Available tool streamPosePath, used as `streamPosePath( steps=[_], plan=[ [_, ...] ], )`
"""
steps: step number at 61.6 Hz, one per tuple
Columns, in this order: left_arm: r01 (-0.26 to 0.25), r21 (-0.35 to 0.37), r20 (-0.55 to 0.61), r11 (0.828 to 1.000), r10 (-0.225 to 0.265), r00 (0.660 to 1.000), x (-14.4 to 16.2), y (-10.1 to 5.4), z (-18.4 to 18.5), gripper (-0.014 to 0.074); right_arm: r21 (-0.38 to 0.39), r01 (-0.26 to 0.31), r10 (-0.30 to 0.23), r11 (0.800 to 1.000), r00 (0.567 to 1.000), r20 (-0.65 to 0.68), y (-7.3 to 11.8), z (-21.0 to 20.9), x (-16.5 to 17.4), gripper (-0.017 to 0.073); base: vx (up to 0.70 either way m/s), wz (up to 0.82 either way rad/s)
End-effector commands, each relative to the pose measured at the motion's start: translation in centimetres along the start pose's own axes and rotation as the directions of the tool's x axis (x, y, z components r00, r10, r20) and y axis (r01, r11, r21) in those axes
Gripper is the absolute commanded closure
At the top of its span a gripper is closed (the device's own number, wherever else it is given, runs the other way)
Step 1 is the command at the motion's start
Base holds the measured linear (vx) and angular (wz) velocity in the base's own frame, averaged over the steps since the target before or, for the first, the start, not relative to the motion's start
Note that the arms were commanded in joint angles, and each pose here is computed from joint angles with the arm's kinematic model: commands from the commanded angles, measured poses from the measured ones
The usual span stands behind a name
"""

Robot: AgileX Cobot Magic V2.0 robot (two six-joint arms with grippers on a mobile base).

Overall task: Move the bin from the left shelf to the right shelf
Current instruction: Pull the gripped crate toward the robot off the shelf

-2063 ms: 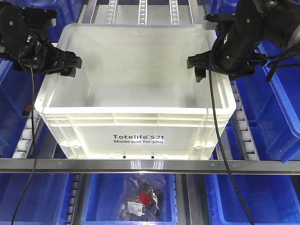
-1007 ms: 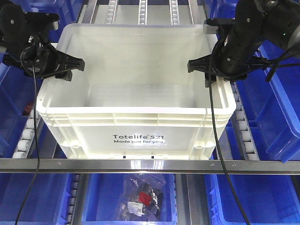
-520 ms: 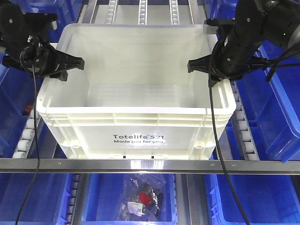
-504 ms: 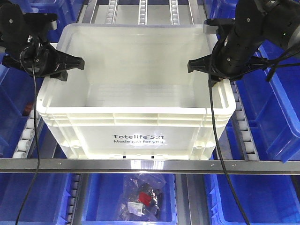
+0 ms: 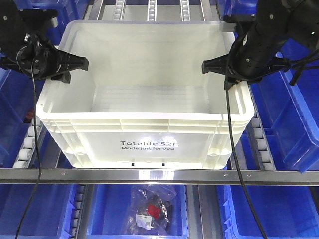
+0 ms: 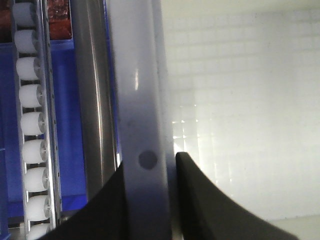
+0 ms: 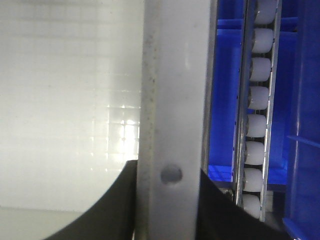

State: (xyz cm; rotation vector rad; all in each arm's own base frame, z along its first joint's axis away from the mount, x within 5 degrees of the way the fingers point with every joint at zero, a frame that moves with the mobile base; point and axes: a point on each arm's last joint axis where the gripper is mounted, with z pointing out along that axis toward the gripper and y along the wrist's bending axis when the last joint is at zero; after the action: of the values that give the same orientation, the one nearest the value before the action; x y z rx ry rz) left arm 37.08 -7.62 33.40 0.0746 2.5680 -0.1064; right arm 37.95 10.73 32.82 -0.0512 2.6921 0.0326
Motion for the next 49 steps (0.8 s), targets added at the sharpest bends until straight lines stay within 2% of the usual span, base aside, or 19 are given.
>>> streamPosePath(
  steps=[1, 23, 49],
  plan=[
    [-0.032, 0.004, 0.167, 0.999, 0.031, 0.985, -1.2, -0.2, -4.3, 0.0484, -0.039, 0.002, 0.006, 0.999, 0.979, 0.205, -0.3, -5.2, -1.1, 0.0513, 0.00, 0.00],
    [-0.032, 0.013, 0.246, 0.999, 0.028, 0.969, -1.1, -0.1, -7.5, 0.0483, -0.076, -0.004, 0.022, 0.997, 0.972, 0.235, -0.3, -6.7, -0.8, 0.0513, 0.00, 0.00],
    [-0.032, 0.016, 0.271, 0.999, 0.026, 0.962, -0.9, 0.0, -8.8, 0.0483, -0.102, -0.008, 0.036, 0.995, 0.959, 0.280, -0.4, -8.7, -0.5, 0.0513, 0.00, 0.00]
  ],
)
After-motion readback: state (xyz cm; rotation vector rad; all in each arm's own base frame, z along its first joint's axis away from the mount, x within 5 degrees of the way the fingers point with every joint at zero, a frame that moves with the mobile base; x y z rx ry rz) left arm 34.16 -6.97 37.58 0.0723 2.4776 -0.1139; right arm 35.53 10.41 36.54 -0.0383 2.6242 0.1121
